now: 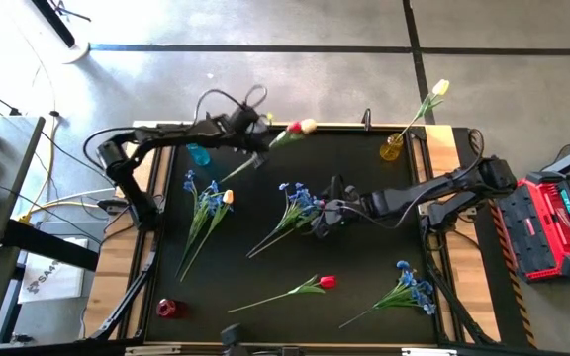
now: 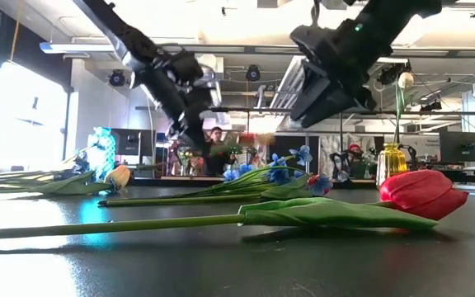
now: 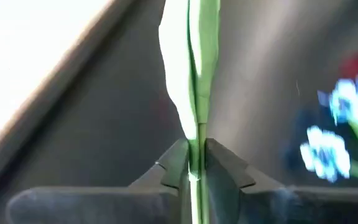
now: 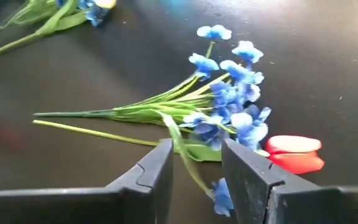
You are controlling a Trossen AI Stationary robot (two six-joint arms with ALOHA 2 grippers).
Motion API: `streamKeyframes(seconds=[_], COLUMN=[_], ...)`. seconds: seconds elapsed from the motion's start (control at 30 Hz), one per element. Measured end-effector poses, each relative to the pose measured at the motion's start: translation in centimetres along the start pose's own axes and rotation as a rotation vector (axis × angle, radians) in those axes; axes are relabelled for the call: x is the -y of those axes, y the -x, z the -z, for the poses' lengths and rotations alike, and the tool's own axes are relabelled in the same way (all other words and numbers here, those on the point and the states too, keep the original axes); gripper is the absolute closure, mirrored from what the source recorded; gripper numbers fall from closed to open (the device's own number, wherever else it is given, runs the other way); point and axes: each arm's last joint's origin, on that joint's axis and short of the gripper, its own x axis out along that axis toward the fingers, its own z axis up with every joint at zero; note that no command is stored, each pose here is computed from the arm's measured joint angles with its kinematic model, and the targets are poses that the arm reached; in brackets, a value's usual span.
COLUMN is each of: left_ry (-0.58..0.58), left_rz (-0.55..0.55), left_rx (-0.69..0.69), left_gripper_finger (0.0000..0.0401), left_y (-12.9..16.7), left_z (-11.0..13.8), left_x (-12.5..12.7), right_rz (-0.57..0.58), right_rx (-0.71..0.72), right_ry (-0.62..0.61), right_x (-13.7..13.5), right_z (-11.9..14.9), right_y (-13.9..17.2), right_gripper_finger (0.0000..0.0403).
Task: Sort flowers into vase by color
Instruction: Put the top yellow flower into the yellow vase
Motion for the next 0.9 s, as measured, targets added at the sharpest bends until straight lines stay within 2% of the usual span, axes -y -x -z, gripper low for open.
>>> streamKeyframes(seconds=[0.2, 0.33, 0.47, 0.63, 0.73, 0.9], left_ry=[0.0, 0.03, 0.013, -0.114, -0.172, -0.213], left_rz=[-0.014, -0.032, 0.028, 0.095, 0.074, -0.027], left_rx=[-0.131, -0.12, -0.107, -0.107, -0.111, -0.144], left_gripper_finger=[0.0287, 0.0258, 0.0256, 0.0263, 0.0265, 0.0265], left_y=[-1.8, -1.7, -1.7, -1.9, -2.0, -2.3], left_z=[4.1, 4.0, 3.7, 3.6, 3.6, 3.8], left_x=[-0.1, -0.5, -0.1, 1.6, 2.1, 2.9], right_rz=[0.03, 0.048, 0.061, 0.087, 0.101, 0.112], right_rx=[-0.044, -0.056, -0.059, -0.069, -0.069, -0.051], right_ry=[0.036, 0.056, 0.091, 0.123, 0.131, 0.157], right_x=[0.1, 0.4, 0.8, 1.4, 1.5, 1.1], right_z=[0.8, 0.8, 0.4, 0.1, 0.1, 0.6], right_y=[0.2, 0.2, -0.1, -0.3, -0.4, 0.0], right_gripper_finger=[0.0279, 0.0279, 0.0279, 0.0279, 0.0279, 0.0279])
